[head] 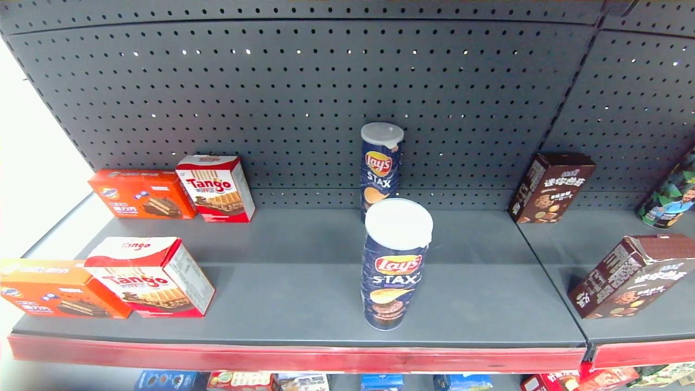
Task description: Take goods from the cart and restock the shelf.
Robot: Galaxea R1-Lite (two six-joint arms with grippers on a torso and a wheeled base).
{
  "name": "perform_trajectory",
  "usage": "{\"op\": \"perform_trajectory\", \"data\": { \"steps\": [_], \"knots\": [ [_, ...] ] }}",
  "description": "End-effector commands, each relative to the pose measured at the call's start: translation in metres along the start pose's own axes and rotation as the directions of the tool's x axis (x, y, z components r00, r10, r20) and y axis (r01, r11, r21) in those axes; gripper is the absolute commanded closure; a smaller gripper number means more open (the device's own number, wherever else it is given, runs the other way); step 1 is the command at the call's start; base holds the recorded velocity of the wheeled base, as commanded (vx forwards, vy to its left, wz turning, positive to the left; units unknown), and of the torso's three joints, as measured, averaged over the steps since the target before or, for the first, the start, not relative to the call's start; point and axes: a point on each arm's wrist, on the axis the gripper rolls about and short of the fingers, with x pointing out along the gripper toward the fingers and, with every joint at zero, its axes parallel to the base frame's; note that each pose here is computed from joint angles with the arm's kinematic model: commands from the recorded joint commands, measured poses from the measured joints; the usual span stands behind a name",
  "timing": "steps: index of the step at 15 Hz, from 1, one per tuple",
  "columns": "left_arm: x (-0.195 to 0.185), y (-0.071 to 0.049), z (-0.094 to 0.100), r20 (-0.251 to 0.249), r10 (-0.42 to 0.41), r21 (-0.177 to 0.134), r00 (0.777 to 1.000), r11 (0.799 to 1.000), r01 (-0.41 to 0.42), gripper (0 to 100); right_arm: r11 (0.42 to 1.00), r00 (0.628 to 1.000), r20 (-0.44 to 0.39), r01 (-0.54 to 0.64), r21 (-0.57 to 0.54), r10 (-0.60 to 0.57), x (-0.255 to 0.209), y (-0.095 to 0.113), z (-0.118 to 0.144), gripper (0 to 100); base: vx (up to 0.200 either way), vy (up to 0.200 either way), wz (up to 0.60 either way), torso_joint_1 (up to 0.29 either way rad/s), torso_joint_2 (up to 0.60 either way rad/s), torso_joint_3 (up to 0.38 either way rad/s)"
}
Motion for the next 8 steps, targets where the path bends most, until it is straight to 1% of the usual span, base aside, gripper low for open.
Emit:
{"op": "perform_trajectory", "data": {
  "steps": [1,8],
  "knots": [
    [0.0001,0.0000,0.0001,-0.001,0.000,-0.002,1.000,1.000,0.000,0,1.000,1.000,-0.001,0.000,0.000,0.000,0.0001,0.0000,0.0001,0,0.000,0.000,0.00,0.000,0.00,0.000],
    [0.0002,0.0000,-0.0003,-0.003,0.000,0.000,1.000,1.000,0.000,0,1.000,1.000,-0.001,0.000,0.002,0.000,0.0001,0.0000,0.0001,0,0.000,0.000,0.00,0.000,0.00,0.000]
  ]
}}
